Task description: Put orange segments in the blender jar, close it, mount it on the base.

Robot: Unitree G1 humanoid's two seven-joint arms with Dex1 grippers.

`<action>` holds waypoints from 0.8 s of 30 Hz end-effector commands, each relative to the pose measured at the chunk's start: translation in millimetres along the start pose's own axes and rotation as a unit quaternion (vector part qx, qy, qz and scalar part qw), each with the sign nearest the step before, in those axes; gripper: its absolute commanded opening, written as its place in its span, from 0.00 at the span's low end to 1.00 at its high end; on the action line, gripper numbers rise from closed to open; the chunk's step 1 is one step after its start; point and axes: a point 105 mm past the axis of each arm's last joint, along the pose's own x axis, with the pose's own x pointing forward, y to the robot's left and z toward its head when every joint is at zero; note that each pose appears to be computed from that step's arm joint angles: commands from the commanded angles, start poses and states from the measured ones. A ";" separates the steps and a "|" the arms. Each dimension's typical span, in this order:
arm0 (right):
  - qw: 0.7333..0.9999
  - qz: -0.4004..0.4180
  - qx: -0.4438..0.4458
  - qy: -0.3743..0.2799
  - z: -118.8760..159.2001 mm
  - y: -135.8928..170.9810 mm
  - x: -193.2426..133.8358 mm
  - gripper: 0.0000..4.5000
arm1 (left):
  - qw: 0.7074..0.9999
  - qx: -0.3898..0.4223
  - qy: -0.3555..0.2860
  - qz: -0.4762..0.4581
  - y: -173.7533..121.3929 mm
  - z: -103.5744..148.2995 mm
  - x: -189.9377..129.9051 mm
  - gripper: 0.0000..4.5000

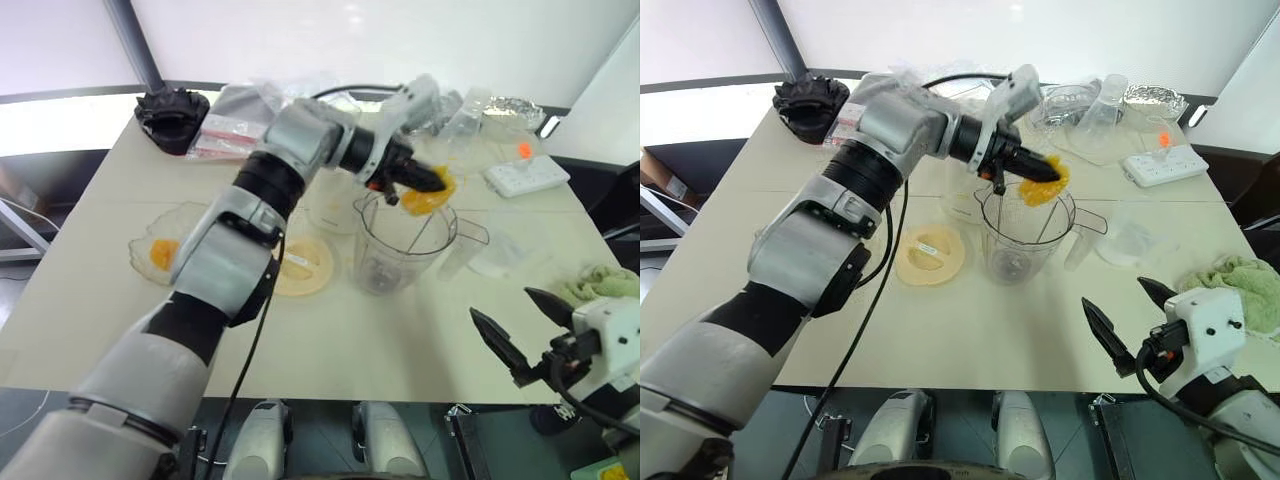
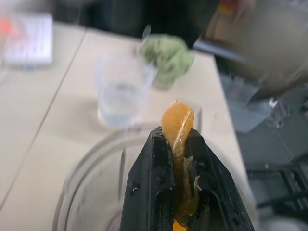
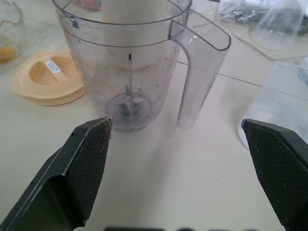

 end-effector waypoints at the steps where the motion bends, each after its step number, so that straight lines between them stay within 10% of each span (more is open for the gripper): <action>1: 1.000 0.003 -0.019 -0.022 9.9 4.0 2.4 1.00 | 0.999 0.034 0.007 -0.017 -5.3 6.4 0.9 0.04; 6: 0.999 0.011 -0.024 -0.024 12.4 2.8 6.4 1.00 | 0.999 0.030 0.011 -0.031 -7.1 1.3 0.2 0.24; 13: 0.999 0.018 -0.026 -0.020 12.0 1.5 7.8 1.00 | 0.999 0.030 -0.006 -0.031 -6.6 7.7 -6.8 0.99; 24: 1.000 -0.007 -0.025 -0.012 7.1 -11.5 8.8 1.00 | 0.989 0.005 -0.136 0.052 12.3 46.5 -71.6 0.99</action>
